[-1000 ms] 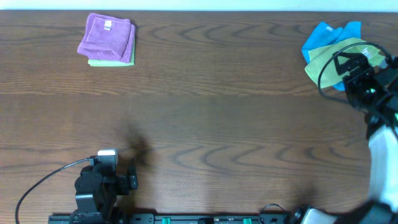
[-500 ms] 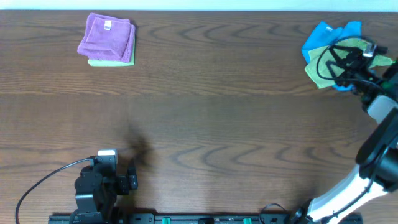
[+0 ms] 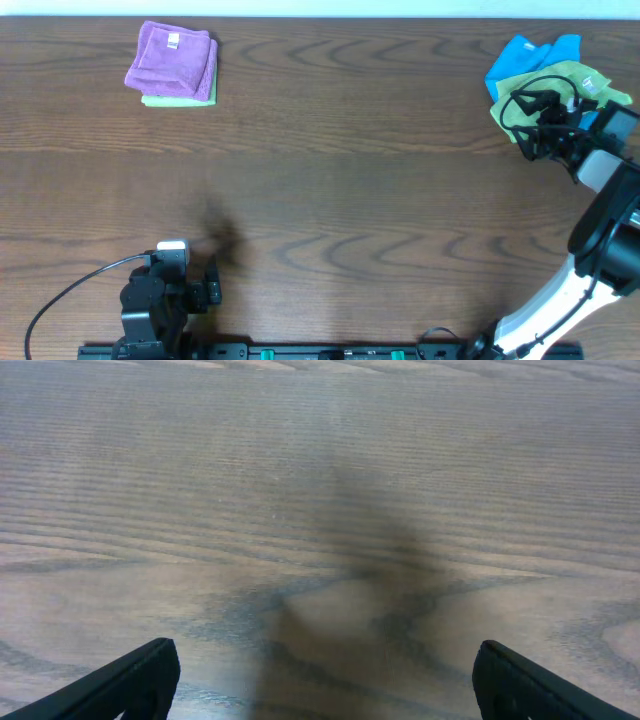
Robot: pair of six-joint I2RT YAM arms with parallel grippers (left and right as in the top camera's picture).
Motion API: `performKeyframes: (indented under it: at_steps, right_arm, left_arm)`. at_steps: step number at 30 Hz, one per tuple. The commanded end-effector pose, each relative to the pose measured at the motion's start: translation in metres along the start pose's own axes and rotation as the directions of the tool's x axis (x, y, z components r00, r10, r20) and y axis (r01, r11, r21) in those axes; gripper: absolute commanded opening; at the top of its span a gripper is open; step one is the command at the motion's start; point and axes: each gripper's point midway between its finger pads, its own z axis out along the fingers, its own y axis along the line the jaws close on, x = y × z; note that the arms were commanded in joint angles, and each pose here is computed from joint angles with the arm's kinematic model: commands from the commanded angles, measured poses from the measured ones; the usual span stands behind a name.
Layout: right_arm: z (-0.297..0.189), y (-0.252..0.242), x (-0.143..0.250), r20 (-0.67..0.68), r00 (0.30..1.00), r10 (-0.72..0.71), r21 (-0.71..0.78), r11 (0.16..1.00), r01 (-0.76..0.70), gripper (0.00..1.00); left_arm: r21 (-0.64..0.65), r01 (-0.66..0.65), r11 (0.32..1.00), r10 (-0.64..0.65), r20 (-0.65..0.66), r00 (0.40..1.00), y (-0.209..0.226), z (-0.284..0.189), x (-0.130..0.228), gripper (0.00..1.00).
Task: Fold the cloth
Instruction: 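Reach the right gripper to the lime-green cloth on the blue cloth and grasp it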
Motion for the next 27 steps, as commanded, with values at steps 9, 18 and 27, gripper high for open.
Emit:
performKeyframes:
  at_steps: [9,18,27]
  right_arm:
    - [0.012,0.001,-0.028,0.133,0.985,-0.105,0.122,0.989,0.089,0.99]
    - [0.036,-0.001,-0.029,0.104,0.989,-0.104,0.126,0.988,0.091,0.99]
    - [0.035,-0.025,-0.022,0.128,0.990,0.058,0.214,0.973,-0.084,0.99]
  left_arm:
    - [-0.007,0.006,1.000,-0.007,-0.060,0.998,0.001,0.002,0.017,0.95]
    - [-0.007,0.006,1.000,-0.007,-0.060,0.998,0.001,0.002,0.017,0.95]
    - [-0.007,0.006,1.000,-0.007,-0.060,0.998,0.001,0.002,0.017,0.95]
